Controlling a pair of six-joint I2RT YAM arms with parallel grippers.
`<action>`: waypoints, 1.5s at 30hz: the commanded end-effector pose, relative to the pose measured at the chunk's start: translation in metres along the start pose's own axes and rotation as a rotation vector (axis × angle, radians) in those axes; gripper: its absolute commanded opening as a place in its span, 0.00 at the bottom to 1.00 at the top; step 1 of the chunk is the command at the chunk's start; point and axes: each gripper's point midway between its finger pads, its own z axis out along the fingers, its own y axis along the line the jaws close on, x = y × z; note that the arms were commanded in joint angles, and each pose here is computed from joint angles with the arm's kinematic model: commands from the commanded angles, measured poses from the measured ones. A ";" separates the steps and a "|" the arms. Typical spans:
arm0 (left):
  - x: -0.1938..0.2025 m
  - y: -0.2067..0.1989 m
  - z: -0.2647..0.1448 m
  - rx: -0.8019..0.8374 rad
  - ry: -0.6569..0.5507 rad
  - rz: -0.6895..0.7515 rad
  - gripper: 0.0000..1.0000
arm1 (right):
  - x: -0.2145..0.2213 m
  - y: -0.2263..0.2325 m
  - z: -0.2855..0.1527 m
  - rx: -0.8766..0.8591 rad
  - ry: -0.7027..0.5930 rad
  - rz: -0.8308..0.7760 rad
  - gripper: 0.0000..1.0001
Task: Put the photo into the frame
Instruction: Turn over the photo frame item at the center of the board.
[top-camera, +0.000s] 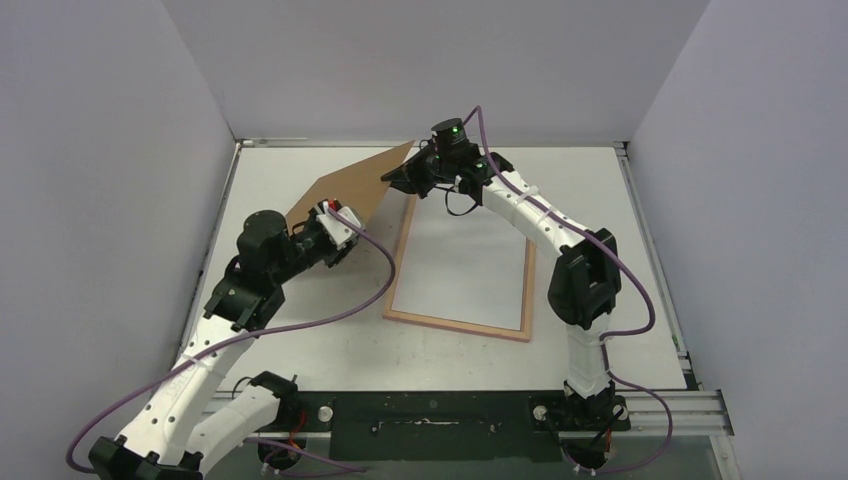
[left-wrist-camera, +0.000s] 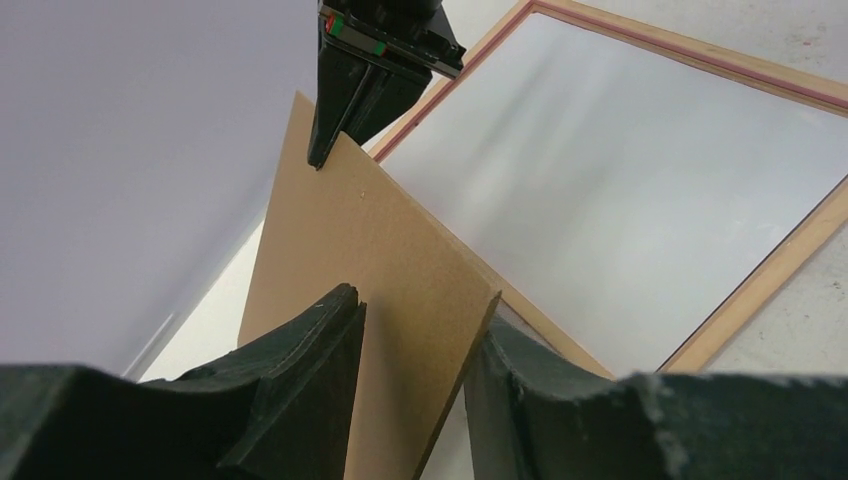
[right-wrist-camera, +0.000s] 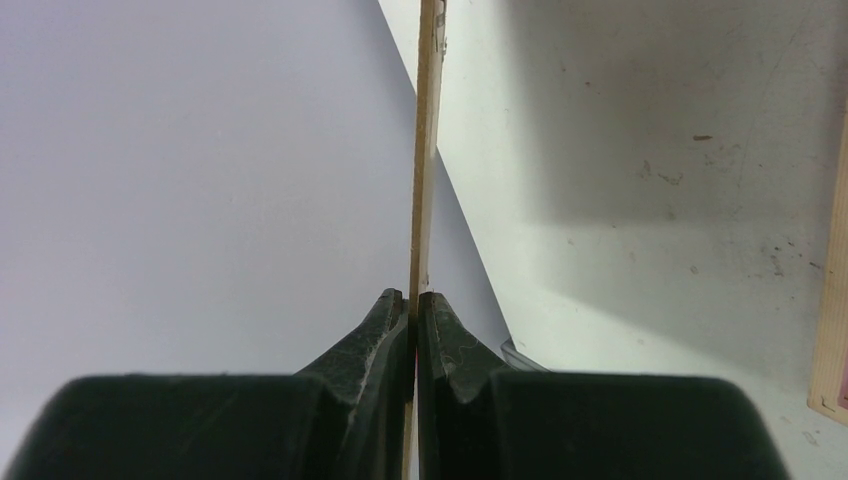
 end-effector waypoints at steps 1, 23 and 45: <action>-0.037 0.013 -0.002 -0.024 -0.099 0.053 0.31 | 0.010 0.043 -0.016 -0.137 0.042 -0.028 0.00; -0.041 0.055 0.003 -0.199 -0.064 -0.061 0.00 | -0.007 0.095 -0.059 -0.466 -0.036 -0.186 0.78; -0.079 0.132 -0.016 -0.396 -0.142 -0.362 0.00 | -0.013 0.121 -0.164 -0.552 -0.182 -1.181 0.79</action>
